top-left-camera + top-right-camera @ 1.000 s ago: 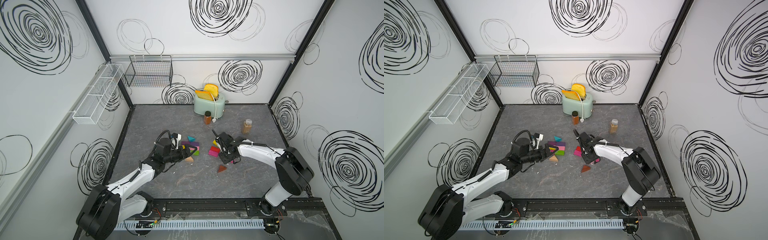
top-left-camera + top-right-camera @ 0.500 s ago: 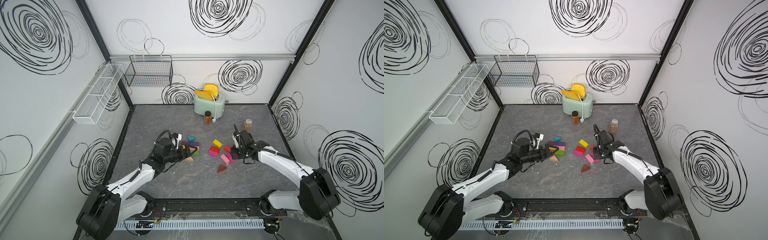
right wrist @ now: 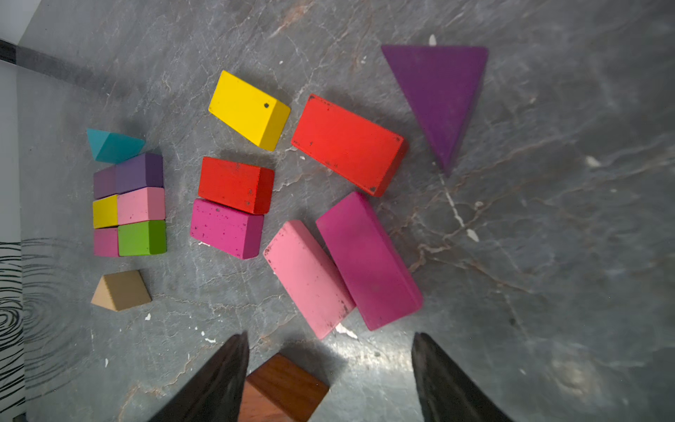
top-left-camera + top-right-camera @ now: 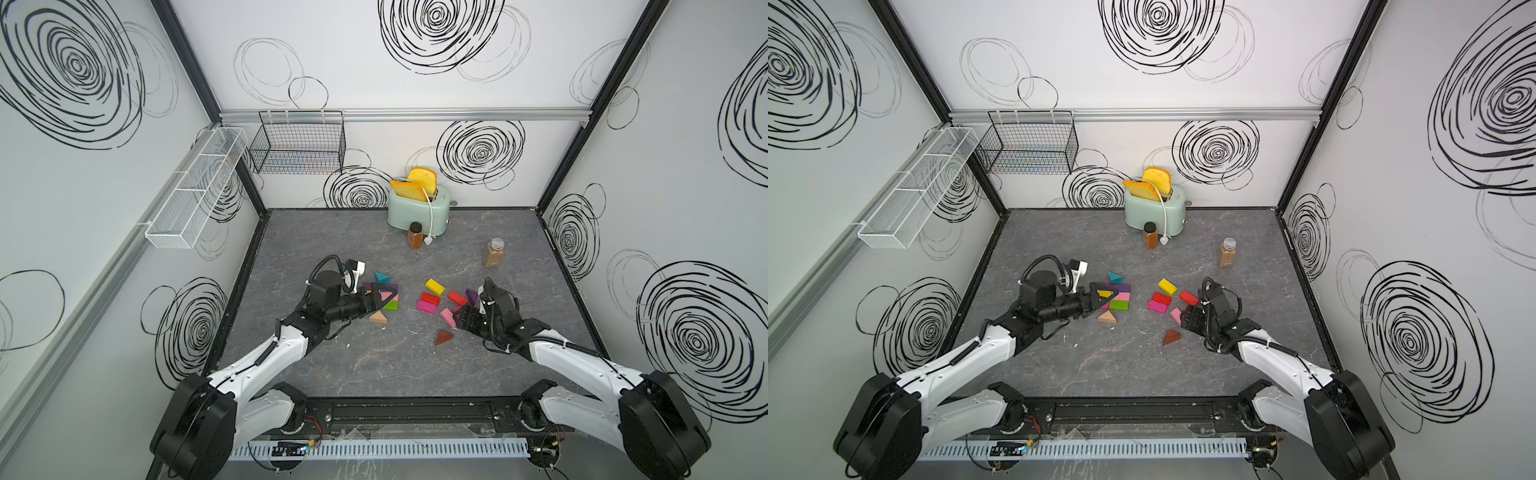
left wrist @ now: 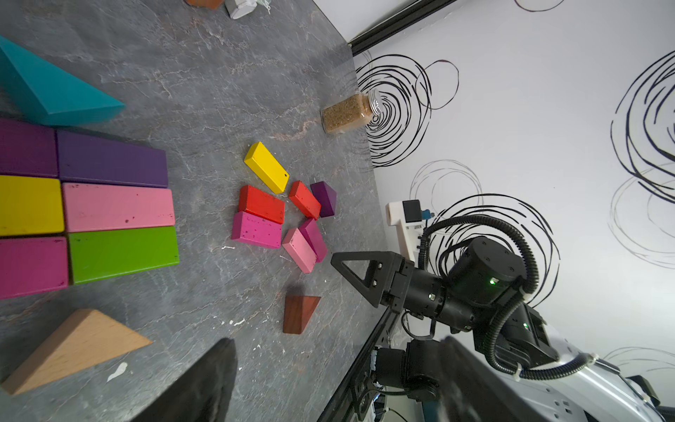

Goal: Assemble a piece of candy with building blocks
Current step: Assemble the building block at the center of the board.

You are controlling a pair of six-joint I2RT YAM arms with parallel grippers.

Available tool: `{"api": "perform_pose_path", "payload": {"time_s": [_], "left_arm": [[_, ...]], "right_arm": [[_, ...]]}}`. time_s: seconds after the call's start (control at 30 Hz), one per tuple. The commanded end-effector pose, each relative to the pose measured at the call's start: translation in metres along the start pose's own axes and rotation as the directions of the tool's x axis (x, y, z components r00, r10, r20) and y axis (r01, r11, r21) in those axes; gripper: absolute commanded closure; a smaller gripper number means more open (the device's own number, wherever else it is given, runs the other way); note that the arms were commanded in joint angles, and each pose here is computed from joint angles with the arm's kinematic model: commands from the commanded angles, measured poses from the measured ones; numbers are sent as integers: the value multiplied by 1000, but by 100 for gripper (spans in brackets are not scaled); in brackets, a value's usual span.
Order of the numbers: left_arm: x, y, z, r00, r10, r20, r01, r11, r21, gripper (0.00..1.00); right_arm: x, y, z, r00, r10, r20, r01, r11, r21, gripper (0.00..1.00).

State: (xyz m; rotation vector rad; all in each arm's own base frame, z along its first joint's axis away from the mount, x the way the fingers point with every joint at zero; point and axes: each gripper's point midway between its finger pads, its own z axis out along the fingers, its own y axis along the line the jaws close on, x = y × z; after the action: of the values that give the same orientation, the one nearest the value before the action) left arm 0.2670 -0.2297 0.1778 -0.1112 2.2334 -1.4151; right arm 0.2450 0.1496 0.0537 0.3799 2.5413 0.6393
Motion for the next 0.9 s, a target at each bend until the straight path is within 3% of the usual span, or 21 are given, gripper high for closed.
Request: {"api": "perform_pose_path", "payload": {"time_s": [0.0,0.37,0.87], "left_arm": [[-9,-8,-4,999,19,39,-20,999,30,10],[-14,-7,-1,999,20,43,-21,1000,18,10],[-12,6,1,999,9,38,-9,1000,-10,10]], "right_arm": [[1,4,5,999,41,-10,-42,999,-35,27],[8,-11,16,998,52,-43,-52,999,-12,28],[-21,0,43,997,-19,-72,16,999,-46,32]]}}
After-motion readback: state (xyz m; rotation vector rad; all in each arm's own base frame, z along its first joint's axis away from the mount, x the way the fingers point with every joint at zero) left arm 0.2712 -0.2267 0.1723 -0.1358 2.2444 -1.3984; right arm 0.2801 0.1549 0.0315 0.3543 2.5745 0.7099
